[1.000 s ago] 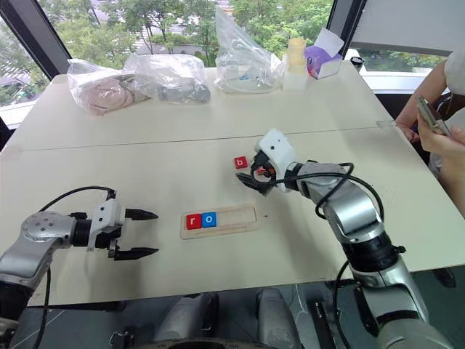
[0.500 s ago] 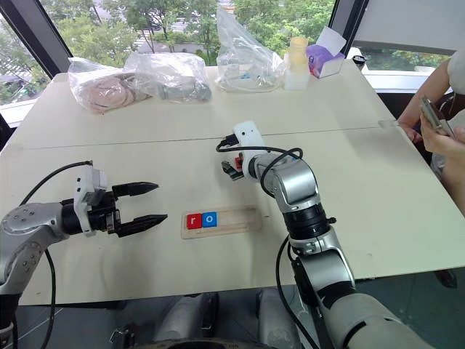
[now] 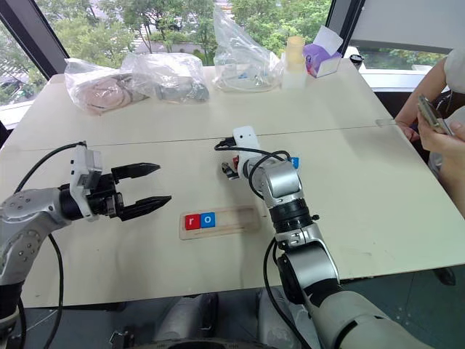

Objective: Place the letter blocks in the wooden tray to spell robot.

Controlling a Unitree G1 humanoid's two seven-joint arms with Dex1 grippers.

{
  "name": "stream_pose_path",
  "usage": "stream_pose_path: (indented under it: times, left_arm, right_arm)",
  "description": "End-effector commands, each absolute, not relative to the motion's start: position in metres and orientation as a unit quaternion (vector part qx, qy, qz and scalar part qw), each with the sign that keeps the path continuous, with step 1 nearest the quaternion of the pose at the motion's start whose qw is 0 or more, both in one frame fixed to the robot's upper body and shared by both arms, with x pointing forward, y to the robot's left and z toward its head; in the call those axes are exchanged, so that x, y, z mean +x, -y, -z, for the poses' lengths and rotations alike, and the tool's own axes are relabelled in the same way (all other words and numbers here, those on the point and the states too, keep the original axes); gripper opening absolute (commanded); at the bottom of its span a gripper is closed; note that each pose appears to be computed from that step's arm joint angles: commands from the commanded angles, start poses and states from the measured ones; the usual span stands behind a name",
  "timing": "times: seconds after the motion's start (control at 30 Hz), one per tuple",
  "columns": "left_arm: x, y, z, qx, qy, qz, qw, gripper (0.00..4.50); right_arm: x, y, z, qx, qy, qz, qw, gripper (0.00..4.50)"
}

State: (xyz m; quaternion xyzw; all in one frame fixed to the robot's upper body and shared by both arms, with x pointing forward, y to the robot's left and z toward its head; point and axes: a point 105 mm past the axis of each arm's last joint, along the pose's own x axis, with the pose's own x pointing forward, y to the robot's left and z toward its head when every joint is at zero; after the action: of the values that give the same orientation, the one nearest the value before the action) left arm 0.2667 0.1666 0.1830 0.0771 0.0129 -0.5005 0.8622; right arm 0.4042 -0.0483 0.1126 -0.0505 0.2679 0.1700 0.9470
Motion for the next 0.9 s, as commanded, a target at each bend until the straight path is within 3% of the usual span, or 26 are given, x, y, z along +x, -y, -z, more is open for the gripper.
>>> stream_pose_path:
  times: [0.03, 0.07, 0.17, 0.33, 0.53, 0.67, 0.9]
  left_arm:
    - [0.264, -0.163, -0.192, 0.086, 0.010, 0.501, 0.861, 4.46]
    - [0.265, -0.164, -0.192, 0.085, 0.011, 0.499, 0.862, 4.46]
    - [0.267, -0.162, -0.190, 0.087, 0.013, 0.494, 0.865, 4.50]
    - [0.269, -0.162, -0.188, 0.084, 0.019, 0.484, 0.871, 4.50]
    - [0.271, -0.160, -0.187, 0.078, 0.023, 0.480, 0.874, 4.50]
    - [0.275, -0.158, -0.186, 0.077, 0.026, 0.479, 0.874, 4.50]
    - [0.278, -0.154, -0.185, 0.074, 0.029, 0.485, 0.871, 4.50]
  right_arm:
    - [0.404, 0.043, -0.110, -0.063, -0.276, -0.166, 0.944, 4.50]
    - [0.403, 0.043, -0.109, -0.068, -0.276, -0.166, 0.944, 4.50]
    - [0.403, 0.044, -0.107, -0.072, -0.275, -0.164, 0.944, 3.65]
    - [0.405, 0.042, -0.109, -0.095, -0.263, -0.164, 0.946, 1.13]
    - [0.413, 0.049, -0.127, -0.124, -0.233, -0.159, 0.951, 1.14]
    - [0.416, 0.057, -0.155, -0.101, -0.216, -0.156, 0.958, 1.14]
    - [0.391, 0.096, -0.196, -0.072, -0.215, -0.149, 0.962, 1.14]
